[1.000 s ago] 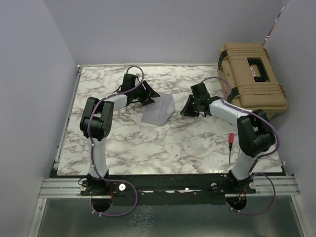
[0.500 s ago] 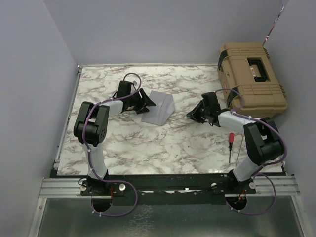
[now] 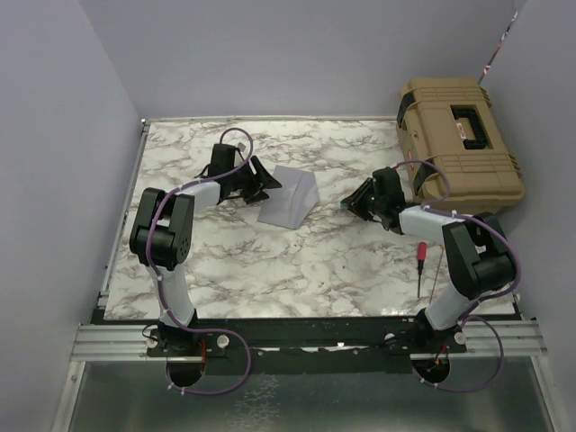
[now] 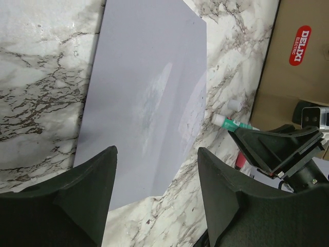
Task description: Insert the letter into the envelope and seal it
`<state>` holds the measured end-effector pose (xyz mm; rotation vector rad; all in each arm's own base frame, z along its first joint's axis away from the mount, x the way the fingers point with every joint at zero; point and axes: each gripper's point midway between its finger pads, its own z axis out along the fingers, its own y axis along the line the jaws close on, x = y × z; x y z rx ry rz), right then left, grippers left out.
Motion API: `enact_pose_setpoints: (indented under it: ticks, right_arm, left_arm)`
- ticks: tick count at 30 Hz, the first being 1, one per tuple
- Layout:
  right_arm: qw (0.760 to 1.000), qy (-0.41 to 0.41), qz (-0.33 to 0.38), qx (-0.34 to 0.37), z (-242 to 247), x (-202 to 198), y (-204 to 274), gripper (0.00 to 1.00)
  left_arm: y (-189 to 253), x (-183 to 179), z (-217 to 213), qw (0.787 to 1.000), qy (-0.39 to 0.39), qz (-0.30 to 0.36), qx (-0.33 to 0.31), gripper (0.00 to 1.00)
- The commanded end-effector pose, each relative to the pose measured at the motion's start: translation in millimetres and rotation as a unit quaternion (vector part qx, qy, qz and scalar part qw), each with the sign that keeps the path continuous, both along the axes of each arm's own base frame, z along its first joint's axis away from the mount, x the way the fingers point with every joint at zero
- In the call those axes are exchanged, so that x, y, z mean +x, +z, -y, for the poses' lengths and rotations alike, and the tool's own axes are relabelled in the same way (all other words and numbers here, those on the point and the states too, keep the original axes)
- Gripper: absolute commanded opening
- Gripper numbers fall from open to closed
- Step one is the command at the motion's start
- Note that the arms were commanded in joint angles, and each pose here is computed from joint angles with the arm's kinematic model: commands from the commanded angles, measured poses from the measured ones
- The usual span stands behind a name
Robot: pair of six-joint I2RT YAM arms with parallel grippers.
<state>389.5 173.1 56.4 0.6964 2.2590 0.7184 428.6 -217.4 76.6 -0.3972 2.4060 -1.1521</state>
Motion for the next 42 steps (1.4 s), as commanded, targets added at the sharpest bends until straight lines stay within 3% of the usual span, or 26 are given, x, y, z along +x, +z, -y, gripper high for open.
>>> enact_pose_setpoints:
  ticks: [1, 9, 17, 21, 24, 27, 30, 42]
  right_arm:
    - [0.999, -0.014, -0.005, -0.031, 12.9, 0.1, -17.5, 0.38]
    - [0.996, -0.055, -0.008, -0.07, 34.7, -4.5, -14.5, 0.44]
    - [0.978, -0.128, -0.041, -0.157, 78.9, -19.8, 2.4, 0.57]
    - [0.978, -0.112, -0.028, -0.174, 79.2, -13.6, 12.4, 0.57]
    - [0.987, -0.059, 0.009, -0.151, 59.5, -3.0, 30.6, 0.5]
    - [0.992, 0.029, 0.072, -0.099, 20.8, 11.1, 53.3, 0.29]
    - [0.991, 0.089, 0.078, -0.064, -12.6, 12.9, 53.9, 0.14]
    - [0.99, 0.131, -0.029, -0.038, -62.8, 8.9, -5.0, 0.03]
  left_arm:
    - [9.3, 2.2, -4.6, 1.0, 0.01, 0.009, 0.001, 0.65]
    - [7.5, 4.7, -2.4, 1.0, 0.008, 0.004, -0.003, 0.64]
    - [4.7, 6.1, -3.6, 1.0, 0.014, 0.001, -0.001, 0.64]
    - [7.3, 8.6, -1.3, 1.0, 0.008, 0.004, -0.005, 0.57]
    - [17.4, 12.2, -0.3, 1.0, 0.0, 0.023, -0.005, 0.45]
    - [21.8, 13.4, -0.8, 0.999, -0.005, 0.038, 0.0, 0.3]
    - [16.1, 10.7, -1.4, 0.999, -0.009, 0.035, 0.004, 0.19]
    - [-49.1, -14.7, -13.1, 0.996, 0.01, -0.07, 0.053, 0.0]
